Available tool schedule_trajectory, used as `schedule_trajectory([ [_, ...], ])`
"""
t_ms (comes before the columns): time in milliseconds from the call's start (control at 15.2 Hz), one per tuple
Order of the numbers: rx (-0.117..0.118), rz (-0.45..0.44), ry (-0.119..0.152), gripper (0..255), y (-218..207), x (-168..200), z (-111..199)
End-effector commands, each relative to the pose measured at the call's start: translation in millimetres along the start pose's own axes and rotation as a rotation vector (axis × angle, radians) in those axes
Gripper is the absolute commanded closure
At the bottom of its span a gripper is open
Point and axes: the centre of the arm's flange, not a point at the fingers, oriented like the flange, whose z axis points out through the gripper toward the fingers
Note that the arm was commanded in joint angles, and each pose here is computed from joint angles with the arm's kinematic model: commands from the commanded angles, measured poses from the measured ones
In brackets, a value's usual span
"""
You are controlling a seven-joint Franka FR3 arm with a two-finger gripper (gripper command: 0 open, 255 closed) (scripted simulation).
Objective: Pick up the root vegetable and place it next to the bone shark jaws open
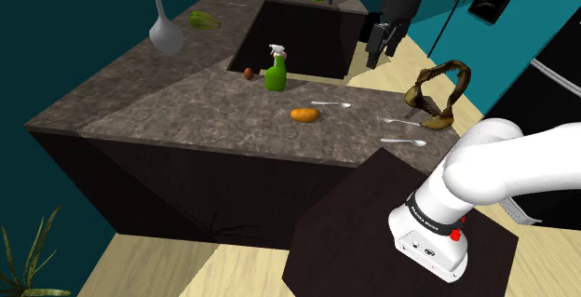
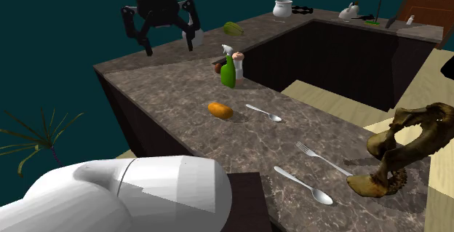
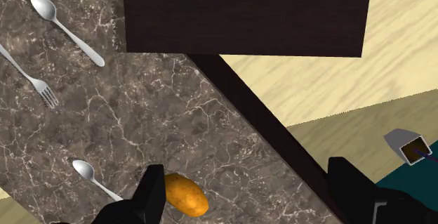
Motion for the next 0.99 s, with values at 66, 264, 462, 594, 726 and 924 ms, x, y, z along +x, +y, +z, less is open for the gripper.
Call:
schedule_trajectory([
  [66, -0.014, -0.022, 0.005, 0, 0, 4, 12],
  [264, -0.057, -0.087, 0.02, 0, 1, 17, 48],
  [462, -0.1, -0.153, 0.034, 0, 3, 31, 84],
  [594, -0.129, -0.196, 0.044, 0, 4, 40, 107],
  [726, -0.158, -0.24, 0.054, 0, 6, 50, 131],
  [924, -0.201, -0.306, 0.068, 0, 9, 65, 165],
])
